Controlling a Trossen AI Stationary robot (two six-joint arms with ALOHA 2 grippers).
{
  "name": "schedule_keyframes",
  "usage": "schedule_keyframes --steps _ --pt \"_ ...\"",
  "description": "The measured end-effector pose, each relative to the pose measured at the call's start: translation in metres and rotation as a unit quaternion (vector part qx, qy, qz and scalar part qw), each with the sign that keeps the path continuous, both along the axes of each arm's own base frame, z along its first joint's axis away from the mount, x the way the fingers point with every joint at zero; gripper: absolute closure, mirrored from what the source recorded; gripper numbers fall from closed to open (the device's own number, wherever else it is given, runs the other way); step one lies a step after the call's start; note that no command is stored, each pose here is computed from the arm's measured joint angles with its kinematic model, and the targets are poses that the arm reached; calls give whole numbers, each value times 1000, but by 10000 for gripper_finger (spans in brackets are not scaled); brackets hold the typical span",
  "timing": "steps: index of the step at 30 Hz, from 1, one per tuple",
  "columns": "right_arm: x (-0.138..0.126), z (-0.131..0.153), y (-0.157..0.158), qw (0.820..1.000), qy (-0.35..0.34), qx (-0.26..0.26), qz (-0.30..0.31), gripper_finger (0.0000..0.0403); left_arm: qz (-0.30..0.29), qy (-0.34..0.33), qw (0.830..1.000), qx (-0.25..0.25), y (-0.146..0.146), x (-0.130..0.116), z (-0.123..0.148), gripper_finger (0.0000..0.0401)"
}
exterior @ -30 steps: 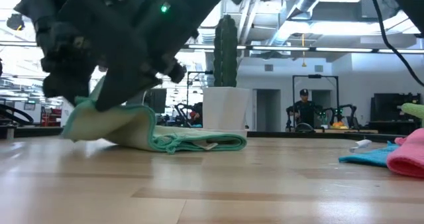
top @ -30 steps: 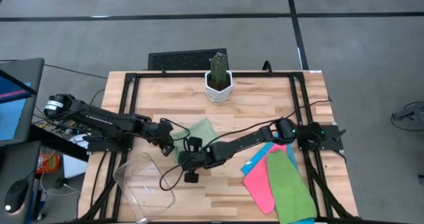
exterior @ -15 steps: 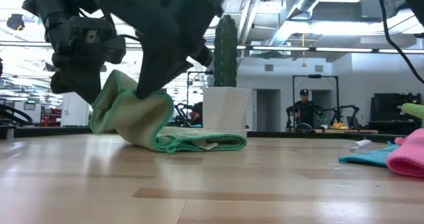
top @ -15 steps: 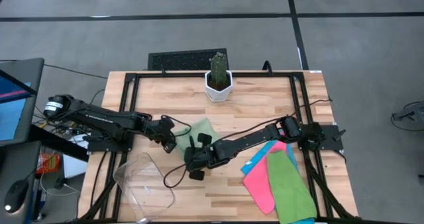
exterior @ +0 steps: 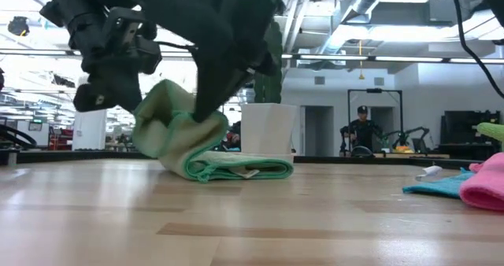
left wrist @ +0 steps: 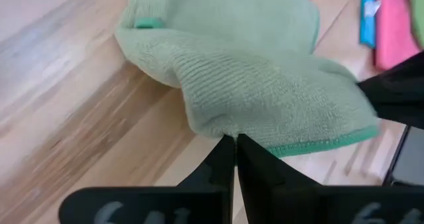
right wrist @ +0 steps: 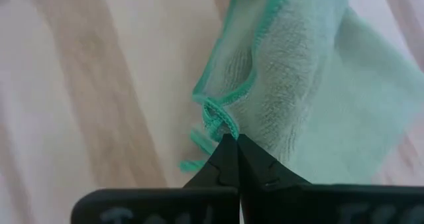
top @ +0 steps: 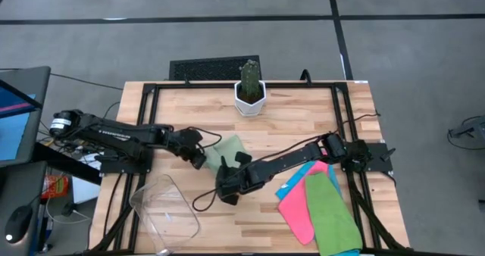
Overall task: Fold microfiber towels
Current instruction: Fold the light green microfiber cloth
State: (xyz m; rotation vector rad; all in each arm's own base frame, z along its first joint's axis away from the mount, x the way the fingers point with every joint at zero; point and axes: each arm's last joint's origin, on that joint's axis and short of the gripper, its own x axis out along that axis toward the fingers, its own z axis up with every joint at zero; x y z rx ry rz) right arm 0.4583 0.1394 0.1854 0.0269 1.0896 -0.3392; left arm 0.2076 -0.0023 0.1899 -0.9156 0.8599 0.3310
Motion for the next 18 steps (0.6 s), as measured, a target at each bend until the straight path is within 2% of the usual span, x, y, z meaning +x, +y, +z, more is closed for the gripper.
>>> schedule_keyframes --steps 5,11,13,18 --pt "-7 4 -1 1000 18 -12 -11 389 12 -17 1000 3 7 4 8 399" --pt "-9 18 -5 1000 -4 -18 -13 389 11 -44 998 32 17 11 23 399" --pt "-11 12 -7 1000 -2 -7 -9 388 16 -38 999 33 20 10 23 399" --pt "-26 -2 -8 998 -27 61 -18 388 19 -20 999 36 24 7 20 399"
